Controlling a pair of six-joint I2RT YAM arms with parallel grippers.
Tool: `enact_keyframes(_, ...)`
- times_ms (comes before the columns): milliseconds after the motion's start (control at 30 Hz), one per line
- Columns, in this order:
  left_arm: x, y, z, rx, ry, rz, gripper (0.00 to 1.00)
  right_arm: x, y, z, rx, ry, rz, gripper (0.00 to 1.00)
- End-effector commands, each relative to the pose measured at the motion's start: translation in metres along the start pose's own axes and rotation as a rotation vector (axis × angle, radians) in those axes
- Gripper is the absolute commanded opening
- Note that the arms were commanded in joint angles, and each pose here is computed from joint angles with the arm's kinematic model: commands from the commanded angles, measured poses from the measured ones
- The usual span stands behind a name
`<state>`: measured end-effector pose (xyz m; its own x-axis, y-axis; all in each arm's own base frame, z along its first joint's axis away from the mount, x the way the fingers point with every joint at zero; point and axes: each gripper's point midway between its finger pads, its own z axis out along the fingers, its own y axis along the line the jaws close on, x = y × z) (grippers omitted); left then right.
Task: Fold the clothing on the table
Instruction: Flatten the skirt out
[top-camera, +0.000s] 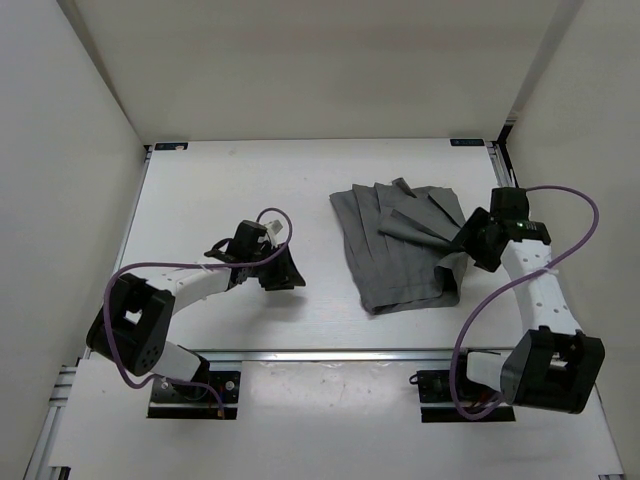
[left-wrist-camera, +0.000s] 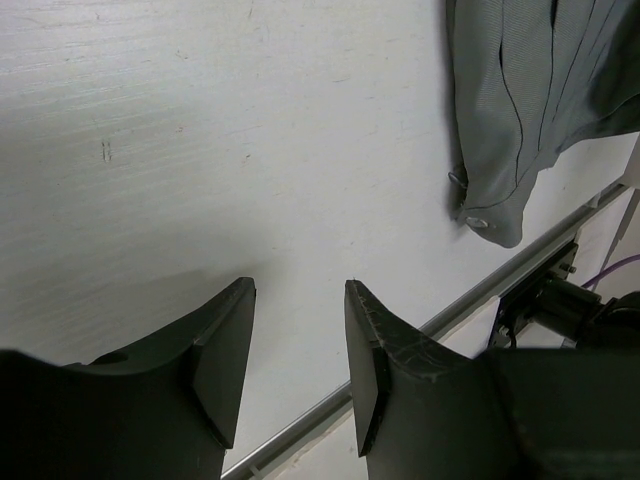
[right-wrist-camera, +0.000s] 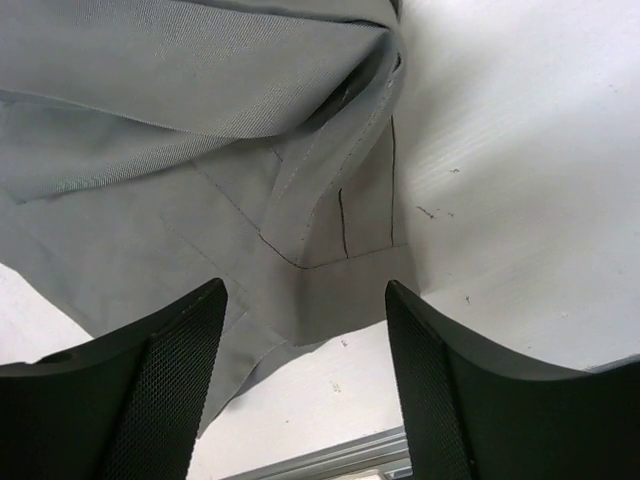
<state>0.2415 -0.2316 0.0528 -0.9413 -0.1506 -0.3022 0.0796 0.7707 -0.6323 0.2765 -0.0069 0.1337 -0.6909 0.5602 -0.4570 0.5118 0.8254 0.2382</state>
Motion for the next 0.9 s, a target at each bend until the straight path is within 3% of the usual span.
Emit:
enact_keyframes(0, -0.008, -0.012, -0.008, 0.042, -0.019, 0.041, 0.52, 0.000, 0.006, 0.008, -0.018, 0.007, -0.002, 0.69)
enact_keyframes(267, -0.011, -0.008, -0.013, 0.039, -0.024, 0.041, 0.51, 0.012, 0.013, 0.037, -0.004, 0.077, 0.012, 0.64)
enact_keyframes(400, -0.010, -0.002, -0.014, 0.044, -0.025, 0.028, 0.52, 0.028, 0.006, 0.042, 0.011, 0.128, 0.006, 0.52)
enact_keyframes(433, -0.013, 0.000, -0.016, 0.035, -0.037, 0.024, 0.51, 0.032, 0.005, 0.042, 0.000, 0.141, 0.007, 0.37)
enact_keyframes(467, -0.012, -0.002, -0.016, 0.046, -0.034, 0.030, 0.52, 0.031, 0.003, 0.038, -0.002, 0.143, 0.020, 0.01)
enact_keyframes(600, -0.012, 0.000, -0.017, 0.048, -0.036, 0.034, 0.52, 0.008, 0.013, -0.001, 0.023, 0.020, -0.044, 0.01)
enact_keyframes(700, -0.011, 0.001, -0.016, 0.052, -0.037, 0.031, 0.51, -0.033, 0.010, -0.046, 0.126, -0.140, -0.079, 0.00)
enact_keyframes(867, -0.004, 0.010, -0.015, 0.018, -0.007, 0.034, 0.52, -0.058, -0.019, -0.053, 0.306, -0.141, -0.144, 0.00)
